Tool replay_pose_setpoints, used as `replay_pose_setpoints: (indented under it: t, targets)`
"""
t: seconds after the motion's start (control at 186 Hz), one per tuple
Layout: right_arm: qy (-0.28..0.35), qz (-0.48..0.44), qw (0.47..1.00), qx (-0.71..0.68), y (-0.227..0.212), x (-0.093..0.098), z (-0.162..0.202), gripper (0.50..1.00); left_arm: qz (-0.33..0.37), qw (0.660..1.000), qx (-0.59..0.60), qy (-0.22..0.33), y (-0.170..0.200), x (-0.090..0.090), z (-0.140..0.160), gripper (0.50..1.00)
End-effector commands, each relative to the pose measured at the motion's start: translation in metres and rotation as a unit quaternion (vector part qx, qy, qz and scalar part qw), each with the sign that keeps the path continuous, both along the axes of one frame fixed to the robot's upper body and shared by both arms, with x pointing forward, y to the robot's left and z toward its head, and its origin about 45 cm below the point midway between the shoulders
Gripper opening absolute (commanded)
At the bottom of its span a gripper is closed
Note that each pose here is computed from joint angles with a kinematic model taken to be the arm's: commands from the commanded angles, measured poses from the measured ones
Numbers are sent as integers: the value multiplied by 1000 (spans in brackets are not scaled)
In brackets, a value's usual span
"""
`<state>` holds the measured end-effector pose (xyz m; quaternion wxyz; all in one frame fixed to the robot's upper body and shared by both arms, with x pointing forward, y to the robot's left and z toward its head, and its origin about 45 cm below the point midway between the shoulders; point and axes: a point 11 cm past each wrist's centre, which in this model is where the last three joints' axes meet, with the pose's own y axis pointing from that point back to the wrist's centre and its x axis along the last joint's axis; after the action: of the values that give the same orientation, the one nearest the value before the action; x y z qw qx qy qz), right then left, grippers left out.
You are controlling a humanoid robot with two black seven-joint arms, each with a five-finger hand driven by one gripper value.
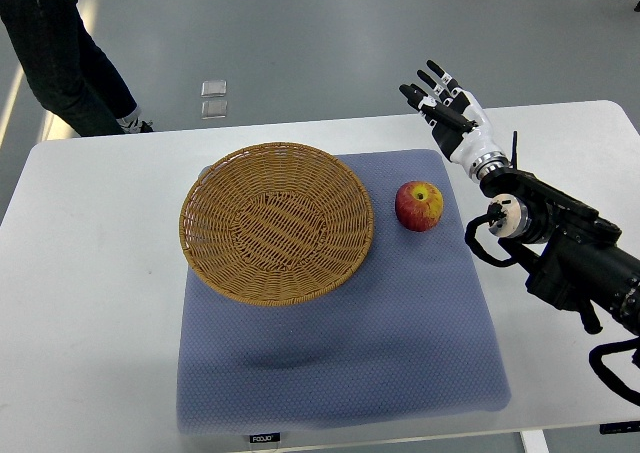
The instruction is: Place red apple in basket with right hand
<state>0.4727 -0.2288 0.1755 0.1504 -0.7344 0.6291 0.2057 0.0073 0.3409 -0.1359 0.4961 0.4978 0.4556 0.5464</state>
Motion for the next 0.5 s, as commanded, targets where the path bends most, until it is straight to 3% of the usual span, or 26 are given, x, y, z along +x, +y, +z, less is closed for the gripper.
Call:
replay_pose_setpoints:
  t: [0.0, 0.495]
  targets:
    - [0, -1, 1000, 0, -1, 0, 0, 924, 1, 1000, 0, 0, 0, 0, 0, 1000]
    - [-1, -1, 1000, 1, -1, 1, 1, 924, -1, 1000, -1, 4, -1, -1, 0, 1000]
